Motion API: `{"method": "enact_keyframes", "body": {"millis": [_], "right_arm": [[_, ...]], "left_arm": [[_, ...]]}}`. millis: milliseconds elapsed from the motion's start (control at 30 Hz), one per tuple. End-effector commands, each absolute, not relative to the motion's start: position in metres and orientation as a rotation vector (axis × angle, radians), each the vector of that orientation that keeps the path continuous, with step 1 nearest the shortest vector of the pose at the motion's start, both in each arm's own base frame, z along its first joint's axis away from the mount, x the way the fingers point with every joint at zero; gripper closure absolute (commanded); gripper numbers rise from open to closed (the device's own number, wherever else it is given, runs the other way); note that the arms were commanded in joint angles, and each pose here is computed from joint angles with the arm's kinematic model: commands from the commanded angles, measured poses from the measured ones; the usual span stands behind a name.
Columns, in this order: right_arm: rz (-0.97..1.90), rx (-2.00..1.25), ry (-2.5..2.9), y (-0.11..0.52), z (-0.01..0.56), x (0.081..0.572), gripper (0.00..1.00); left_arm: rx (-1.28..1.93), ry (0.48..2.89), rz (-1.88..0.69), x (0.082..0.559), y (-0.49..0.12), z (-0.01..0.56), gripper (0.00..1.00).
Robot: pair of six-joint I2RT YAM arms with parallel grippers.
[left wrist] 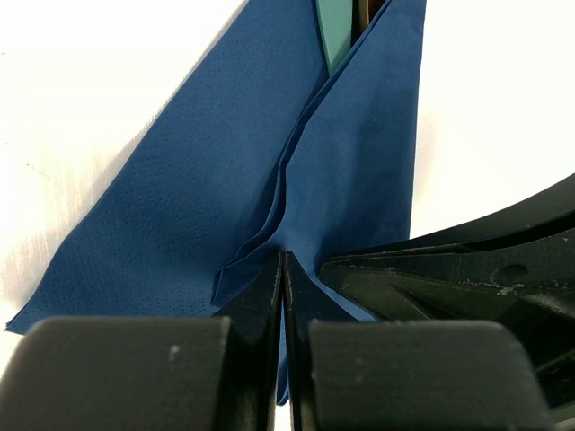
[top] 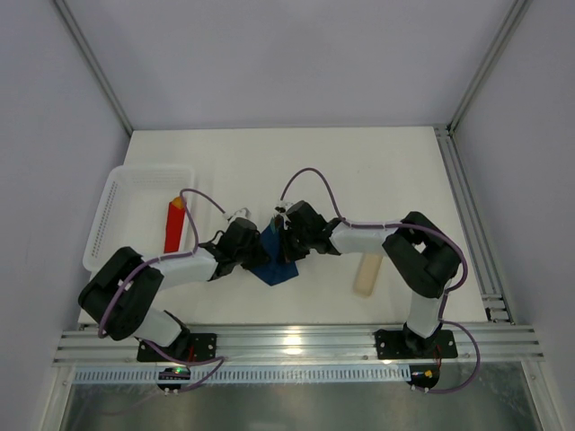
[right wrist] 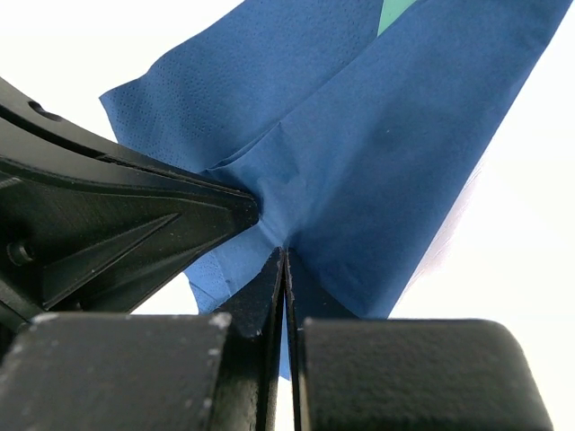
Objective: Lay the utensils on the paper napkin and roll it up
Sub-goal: Roll the napkin at the center of the board.
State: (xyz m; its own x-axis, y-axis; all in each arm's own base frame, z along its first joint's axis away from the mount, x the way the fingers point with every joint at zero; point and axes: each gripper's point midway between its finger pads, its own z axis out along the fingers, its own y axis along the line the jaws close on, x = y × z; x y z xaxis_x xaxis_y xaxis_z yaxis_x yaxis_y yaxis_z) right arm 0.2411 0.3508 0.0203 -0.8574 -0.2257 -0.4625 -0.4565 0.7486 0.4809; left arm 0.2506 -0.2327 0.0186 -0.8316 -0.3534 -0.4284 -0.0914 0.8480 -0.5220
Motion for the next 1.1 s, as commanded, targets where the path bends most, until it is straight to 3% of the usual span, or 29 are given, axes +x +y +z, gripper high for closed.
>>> {"method": "enact_keyframes", "body": {"millis": [0,333,500,867,1067], "right_arm": [[0.774,-0.533,2.592,0.346,0.013,0.241,0.96],[0.773,-0.537,2.600,0.350,0.009,0.239,0.96],[0.776,-0.539,2.597,0.350,0.011,0.239,0.97],[0.781,-0.544,2.594,0.351,0.011,0.238,0.96],[0.777,-0.548,2.594,0.350,0.011,0.238,0.96]], "left_arm": [[-0.294,2.468,-0.629,0.259,-0.230,0.032,1.00],[-0.296,2.398,-0.511,0.262,-0.206,0.063,0.60],[-0.332,2.384,-0.437,0.252,-0.184,0.077,0.48],[-0.447,2.436,-0.308,0.231,-0.142,0.066,0.45],[-0.524,2.475,-0.413,0.231,-0.141,0.044,0.52]]}}
